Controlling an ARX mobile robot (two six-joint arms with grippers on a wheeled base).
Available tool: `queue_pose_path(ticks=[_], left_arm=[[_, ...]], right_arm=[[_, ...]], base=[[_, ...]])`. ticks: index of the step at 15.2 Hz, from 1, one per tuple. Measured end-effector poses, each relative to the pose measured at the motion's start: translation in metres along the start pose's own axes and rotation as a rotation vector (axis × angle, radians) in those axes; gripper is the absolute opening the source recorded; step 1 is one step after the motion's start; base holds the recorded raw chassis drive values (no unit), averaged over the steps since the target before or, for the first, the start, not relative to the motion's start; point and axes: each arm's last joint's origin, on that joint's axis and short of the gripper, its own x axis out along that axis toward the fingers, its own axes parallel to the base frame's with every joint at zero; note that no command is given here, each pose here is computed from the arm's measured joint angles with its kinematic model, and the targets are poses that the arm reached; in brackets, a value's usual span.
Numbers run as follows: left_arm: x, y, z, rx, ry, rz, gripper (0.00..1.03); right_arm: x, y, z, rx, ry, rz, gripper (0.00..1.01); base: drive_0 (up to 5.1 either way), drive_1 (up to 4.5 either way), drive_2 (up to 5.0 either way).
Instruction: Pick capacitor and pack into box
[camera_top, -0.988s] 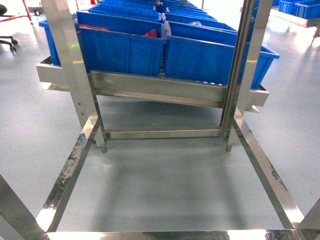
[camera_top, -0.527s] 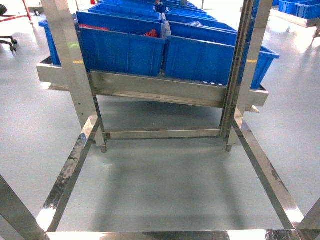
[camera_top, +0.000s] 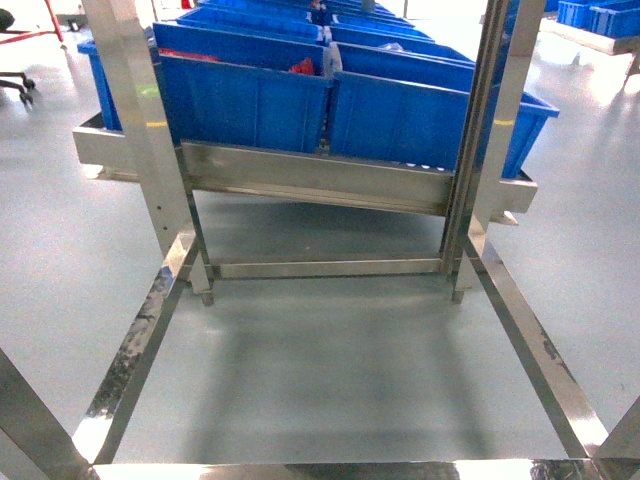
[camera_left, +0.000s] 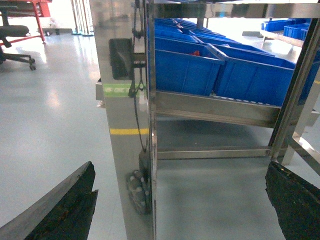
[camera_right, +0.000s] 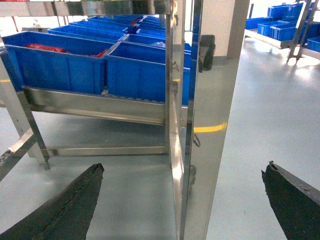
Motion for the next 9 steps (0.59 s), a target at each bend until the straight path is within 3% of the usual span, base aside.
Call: queue_pose_path(ticks=[9], left_arm=[[0.0000, 0.0000, 0.0000, 0.000, 0.000, 0.000, 0.98]], right_arm=[[0.0000, 0.0000, 0.0000, 0.000, 0.000, 0.000, 0.98]], base=[[0.0, 0.00, 0.0]])
